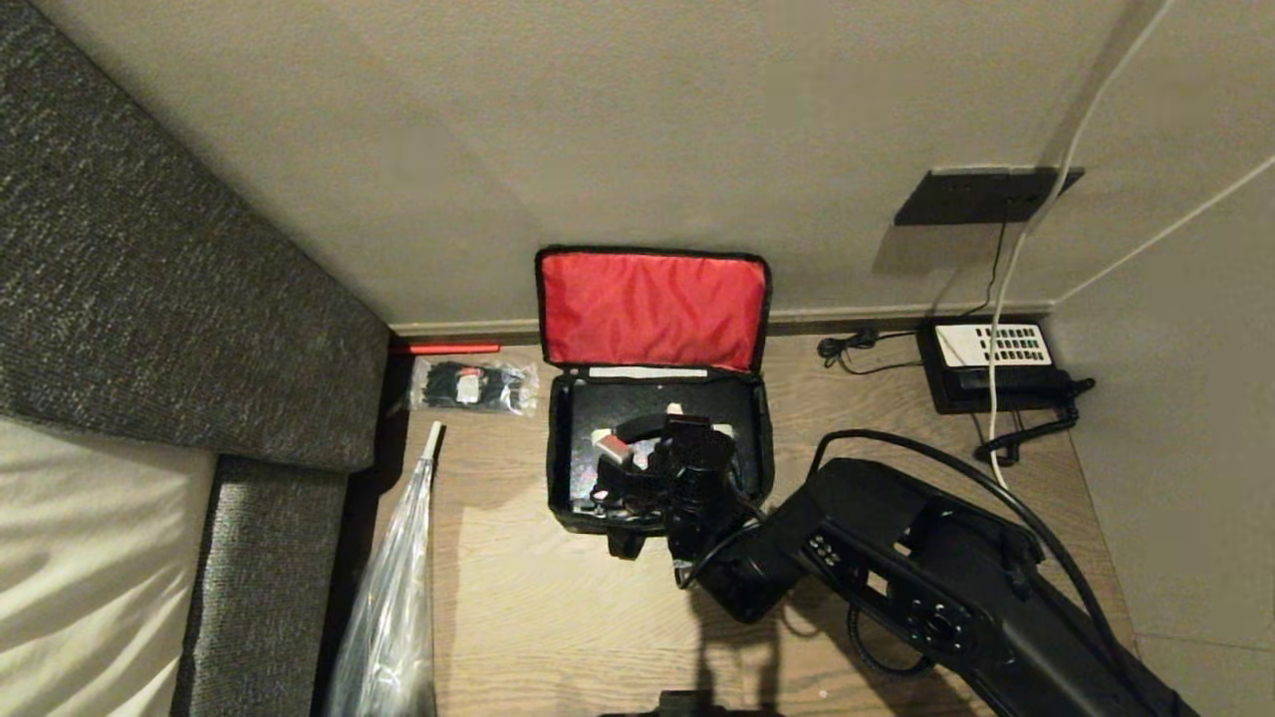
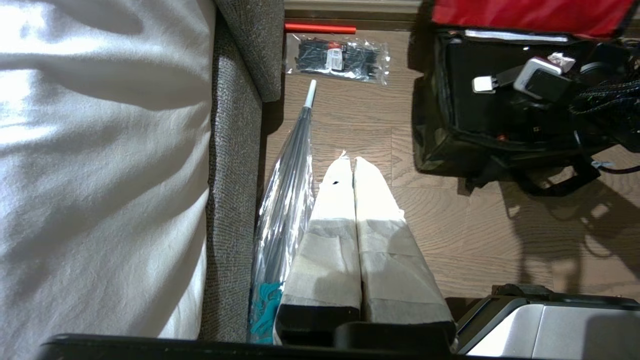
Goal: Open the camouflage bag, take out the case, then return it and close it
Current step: Grip the handle
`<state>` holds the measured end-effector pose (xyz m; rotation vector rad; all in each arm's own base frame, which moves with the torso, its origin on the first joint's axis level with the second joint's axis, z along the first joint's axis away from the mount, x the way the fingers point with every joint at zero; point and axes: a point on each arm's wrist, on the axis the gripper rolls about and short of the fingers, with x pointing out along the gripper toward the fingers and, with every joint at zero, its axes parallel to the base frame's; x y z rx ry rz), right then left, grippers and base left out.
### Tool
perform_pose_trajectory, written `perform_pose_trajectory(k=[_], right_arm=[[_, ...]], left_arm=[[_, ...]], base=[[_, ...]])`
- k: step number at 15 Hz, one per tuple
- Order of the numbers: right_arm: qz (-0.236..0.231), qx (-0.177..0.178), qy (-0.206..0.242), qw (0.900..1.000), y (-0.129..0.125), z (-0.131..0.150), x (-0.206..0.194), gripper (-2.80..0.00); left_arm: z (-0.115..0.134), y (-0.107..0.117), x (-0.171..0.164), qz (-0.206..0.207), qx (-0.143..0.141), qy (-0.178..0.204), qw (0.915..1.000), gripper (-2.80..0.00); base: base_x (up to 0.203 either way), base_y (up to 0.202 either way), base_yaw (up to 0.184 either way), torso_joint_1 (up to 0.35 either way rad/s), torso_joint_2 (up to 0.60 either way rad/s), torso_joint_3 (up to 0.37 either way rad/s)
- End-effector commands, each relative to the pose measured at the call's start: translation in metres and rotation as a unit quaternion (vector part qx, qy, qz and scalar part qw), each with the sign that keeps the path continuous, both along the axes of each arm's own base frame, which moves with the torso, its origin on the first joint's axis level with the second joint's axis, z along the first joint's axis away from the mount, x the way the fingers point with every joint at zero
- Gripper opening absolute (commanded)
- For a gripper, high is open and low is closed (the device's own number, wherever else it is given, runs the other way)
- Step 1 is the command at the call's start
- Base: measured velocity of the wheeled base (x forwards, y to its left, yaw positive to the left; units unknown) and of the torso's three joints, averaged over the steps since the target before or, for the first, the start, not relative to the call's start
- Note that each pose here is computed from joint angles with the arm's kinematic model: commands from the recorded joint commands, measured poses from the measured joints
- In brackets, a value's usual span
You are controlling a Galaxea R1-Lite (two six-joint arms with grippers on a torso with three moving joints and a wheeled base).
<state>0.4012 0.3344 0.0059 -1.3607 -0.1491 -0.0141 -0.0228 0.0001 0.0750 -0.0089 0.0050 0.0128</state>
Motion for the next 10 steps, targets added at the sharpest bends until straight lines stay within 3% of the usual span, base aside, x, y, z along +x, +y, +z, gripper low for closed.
perform_pose_trajectory(k=[1,6,10], right_arm=[[-0.002,0.01,-0.012,1.0,0.005,0.01,-0.005,-2.8],[0.001,0.024,-0.025,0.999,0.009,0.014,-0.01,-2.8],[-0.026,0.041,-0.011,0.999,0.01,0.021,-0.024,-2.8]], left_arm=[[-0.001,0.0,0.0,0.0,0.0,0.001,1.0,-2.8],[-0.001,0.0,0.0,0.0,0.0,0.001,1.0,-2.8],[-0.001,0.0,0.0,0.0,0.0,0.001,1.0,-2.8]], base=[[0.0,0.0,0.0,0.0,0.0,0.0],[0.0,0.0,0.0,0.0,0.0,0.0],[0.0,0.0,0.0,0.0,0.0,0.0]])
